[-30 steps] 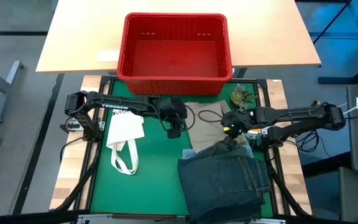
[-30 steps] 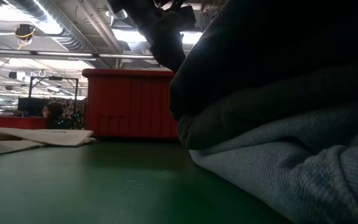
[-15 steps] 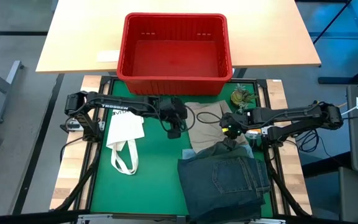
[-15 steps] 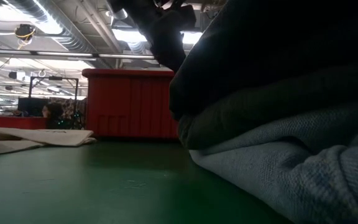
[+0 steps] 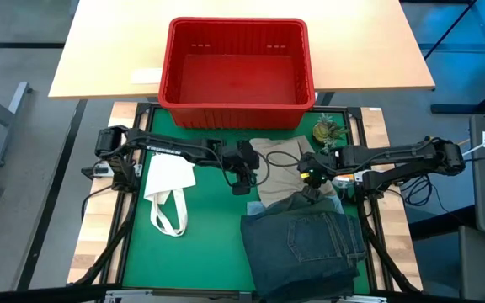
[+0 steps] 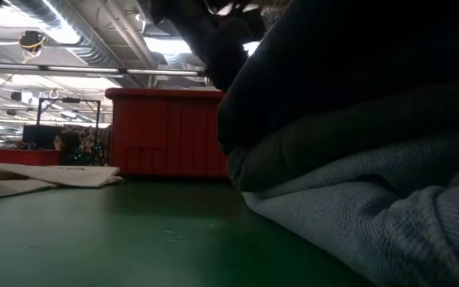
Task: Fold Laundry from Bin
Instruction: Fold the brown shorts, then stack the brown shorts on top of the dark blue jeans
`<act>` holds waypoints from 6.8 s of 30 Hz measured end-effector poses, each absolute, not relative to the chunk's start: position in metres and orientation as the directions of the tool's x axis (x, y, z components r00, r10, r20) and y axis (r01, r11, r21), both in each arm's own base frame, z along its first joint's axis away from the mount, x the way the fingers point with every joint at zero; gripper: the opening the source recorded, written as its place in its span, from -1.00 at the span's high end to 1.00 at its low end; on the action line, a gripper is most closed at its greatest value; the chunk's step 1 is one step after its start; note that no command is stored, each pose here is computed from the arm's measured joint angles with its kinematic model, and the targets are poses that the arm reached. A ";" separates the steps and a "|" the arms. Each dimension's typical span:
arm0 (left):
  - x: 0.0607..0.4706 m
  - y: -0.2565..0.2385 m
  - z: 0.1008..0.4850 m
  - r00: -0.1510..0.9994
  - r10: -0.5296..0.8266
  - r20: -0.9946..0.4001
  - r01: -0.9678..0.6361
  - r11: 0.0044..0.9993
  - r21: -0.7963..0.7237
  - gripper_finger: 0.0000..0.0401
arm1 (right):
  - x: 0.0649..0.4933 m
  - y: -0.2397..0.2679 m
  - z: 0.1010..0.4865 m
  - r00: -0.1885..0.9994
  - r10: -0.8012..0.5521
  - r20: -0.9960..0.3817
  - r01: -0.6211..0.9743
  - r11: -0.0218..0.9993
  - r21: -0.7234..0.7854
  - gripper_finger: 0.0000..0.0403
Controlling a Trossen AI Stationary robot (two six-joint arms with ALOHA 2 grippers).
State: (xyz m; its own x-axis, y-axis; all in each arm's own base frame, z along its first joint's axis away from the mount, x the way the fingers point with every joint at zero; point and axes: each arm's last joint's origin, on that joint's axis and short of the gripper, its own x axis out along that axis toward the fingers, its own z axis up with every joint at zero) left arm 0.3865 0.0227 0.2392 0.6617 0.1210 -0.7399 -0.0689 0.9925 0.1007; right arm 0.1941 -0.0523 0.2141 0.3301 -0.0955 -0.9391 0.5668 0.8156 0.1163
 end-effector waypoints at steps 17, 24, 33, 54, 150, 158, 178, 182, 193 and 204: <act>0.426 0.021 0.197 0.763 0.125 -0.634 -0.073 0.992 0.107 0.31 | 0.195 -0.053 0.211 0.313 -0.089 -0.946 0.570 0.814 0.112 0.14; 0.437 0.036 0.156 0.723 0.148 -0.675 -0.101 0.989 0.109 0.31 | 0.198 -0.050 0.229 0.324 0.006 -0.946 0.527 0.829 0.186 -0.04; 0.431 0.054 0.133 0.625 0.161 -0.763 -0.130 0.986 0.102 0.31 | 0.207 -0.054 0.266 0.399 -0.050 -0.915 0.423 0.896 0.136 -0.04; 0.368 0.054 0.182 0.260 0.183 -0.948 -0.071 0.983 0.170 0.31 | 0.257 -0.070 0.266 0.615 -0.212 -0.760 0.413 0.907 0.081 -0.04; 0.366 0.112 0.197 0.324 0.415 -0.850 -0.426 0.867 0.261 0.31 | 0.306 -0.180 0.207 0.218 -0.346 -0.913 0.624 0.768 -0.143 -0.04; 0.354 0.094 0.230 0.415 0.302 -0.858 -0.406 0.906 0.122 0.31 | 0.282 -0.164 0.250 0.250 -0.277 -0.928 0.587 0.805 -0.082 -0.04; 0.317 0.065 0.248 0.249 0.066 -0.966 -0.390 0.920 -0.037 0.31 | 0.214 -0.132 0.270 0.248 0.112 -0.962 0.429 0.878 0.213 -0.04; 0.311 0.061 0.256 0.246 0.106 -0.963 -0.391 0.921 0.002 0.31 | 0.189 -0.135 0.257 0.360 0.032 -0.932 0.553 0.798 0.241 -0.04; 0.286 0.055 0.231 0.333 0.085 -0.939 -0.448 0.891 -0.078 0.31 | 0.176 -0.134 0.212 0.409 -0.021 -0.912 0.675 0.680 0.287 -0.04; 0.255 0.041 0.195 0.548 0.063 -0.834 -0.521 0.806 -0.281 0.31 | 0.190 -0.147 0.190 0.396 -0.080 -0.915 0.750 0.603 0.272 -0.04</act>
State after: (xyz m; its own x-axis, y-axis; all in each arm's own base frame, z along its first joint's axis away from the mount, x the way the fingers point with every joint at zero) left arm 0.2550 0.0407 0.1945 0.5484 0.0634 -0.8338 -0.5205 0.8062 -0.2811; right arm 0.1903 -0.1473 0.1902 0.3960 -0.0796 -0.9148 0.7501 0.6028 0.2722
